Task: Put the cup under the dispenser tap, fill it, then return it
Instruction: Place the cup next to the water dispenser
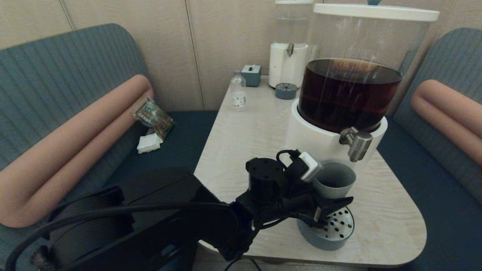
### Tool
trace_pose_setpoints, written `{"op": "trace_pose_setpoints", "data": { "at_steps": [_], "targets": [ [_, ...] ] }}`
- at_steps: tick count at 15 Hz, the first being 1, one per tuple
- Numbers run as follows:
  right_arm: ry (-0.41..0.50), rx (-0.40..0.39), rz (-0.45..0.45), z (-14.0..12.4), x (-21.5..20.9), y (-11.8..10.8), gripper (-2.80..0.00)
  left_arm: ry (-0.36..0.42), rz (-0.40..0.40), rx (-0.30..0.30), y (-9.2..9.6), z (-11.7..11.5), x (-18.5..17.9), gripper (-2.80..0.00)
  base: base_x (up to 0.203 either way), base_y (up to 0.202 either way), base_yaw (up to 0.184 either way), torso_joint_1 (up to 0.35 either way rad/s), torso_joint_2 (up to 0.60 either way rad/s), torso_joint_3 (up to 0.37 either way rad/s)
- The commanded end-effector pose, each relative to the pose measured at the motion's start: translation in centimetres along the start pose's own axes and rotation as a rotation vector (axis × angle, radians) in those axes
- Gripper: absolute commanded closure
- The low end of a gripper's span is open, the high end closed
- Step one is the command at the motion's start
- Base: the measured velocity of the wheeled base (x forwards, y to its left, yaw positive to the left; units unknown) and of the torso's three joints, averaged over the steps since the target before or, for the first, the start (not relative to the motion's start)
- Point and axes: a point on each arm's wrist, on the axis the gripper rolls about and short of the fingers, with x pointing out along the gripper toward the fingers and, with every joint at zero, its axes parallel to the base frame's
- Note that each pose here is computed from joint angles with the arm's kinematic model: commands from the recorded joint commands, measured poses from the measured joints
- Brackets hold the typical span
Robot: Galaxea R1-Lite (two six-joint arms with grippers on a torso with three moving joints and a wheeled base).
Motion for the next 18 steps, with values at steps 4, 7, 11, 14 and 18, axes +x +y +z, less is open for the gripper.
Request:
{"op": "trace_pose_setpoints", "data": {
  "at_steps": [4,7,11,14,18],
  "targets": [
    [0.001,0.0,0.001,0.0,0.0,0.0,0.0,-0.008,0.028,0.001,0.3,1.8,-2.5,0.0,0.0,0.0,0.0,0.0,0.0,0.0],
    [0.001,0.0,0.001,0.0,0.0,0.0,0.0,0.006,0.067,-0.001,1.2,2.1,-4.4,0.0,0.0,0.0,0.0,0.0,0.0,0.0],
    [0.001,0.0,0.0,0.0,0.0,0.0,0.0,0.0,0.133,0.003,2.9,2.8,-6.9,0.0,0.0,0.0,0.0,0.0,0.0,0.0],
    [0.001,0.0,0.001,0.0,0.0,0.0,0.0,-0.012,0.192,0.014,4.8,3.2,-8.7,0.0,0.0,0.0,0.0,0.0,0.0,0.0],
    [0.001,0.0,0.001,0.0,0.0,0.0,0.0,-0.02,0.276,0.017,7.5,3.1,-10.6,0.0,0.0,0.0,0.0,0.0,0.0,0.0]
  ]
}}
